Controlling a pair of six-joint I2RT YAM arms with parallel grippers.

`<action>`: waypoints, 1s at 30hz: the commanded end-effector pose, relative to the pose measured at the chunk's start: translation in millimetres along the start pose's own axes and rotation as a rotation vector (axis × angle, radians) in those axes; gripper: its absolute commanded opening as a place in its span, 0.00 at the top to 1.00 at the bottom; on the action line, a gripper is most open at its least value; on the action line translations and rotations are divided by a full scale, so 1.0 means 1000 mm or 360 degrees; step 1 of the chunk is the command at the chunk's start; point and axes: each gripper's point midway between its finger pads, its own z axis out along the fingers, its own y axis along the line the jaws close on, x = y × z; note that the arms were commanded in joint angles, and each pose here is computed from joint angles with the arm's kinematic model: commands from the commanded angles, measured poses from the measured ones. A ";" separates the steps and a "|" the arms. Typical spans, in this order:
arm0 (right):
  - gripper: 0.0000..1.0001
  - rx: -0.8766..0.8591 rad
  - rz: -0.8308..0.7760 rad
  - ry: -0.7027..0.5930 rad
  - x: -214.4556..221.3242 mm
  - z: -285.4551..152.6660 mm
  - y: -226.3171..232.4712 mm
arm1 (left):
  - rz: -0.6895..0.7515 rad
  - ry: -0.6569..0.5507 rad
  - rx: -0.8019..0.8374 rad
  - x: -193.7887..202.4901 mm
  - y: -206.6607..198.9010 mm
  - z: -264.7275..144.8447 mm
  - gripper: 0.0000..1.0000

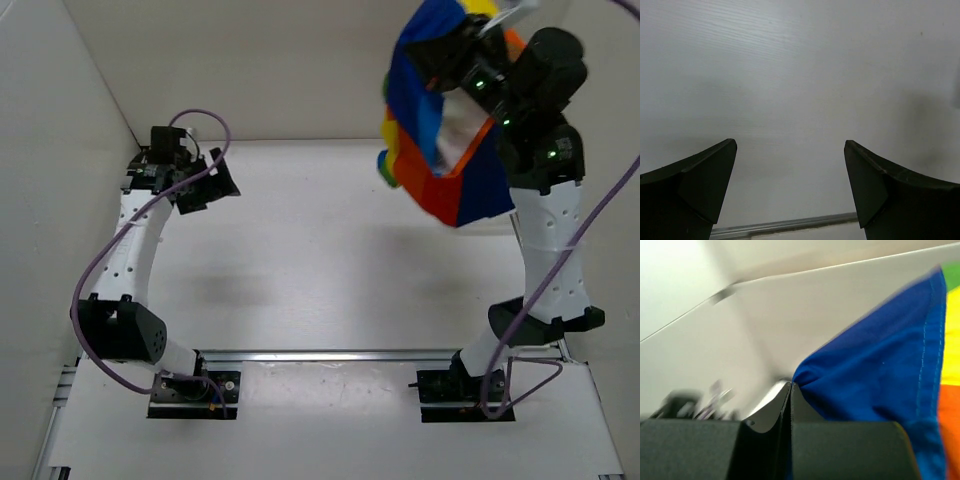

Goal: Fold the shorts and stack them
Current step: Move the shorts to the center of the board, then flatten the shorts out

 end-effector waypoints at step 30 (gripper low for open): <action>0.15 0.0127 0.0393 0.2086 0.481 -0.167 -0.017 | 0.0115 0.0607 0.0355 0.119 -0.080 0.063 0.00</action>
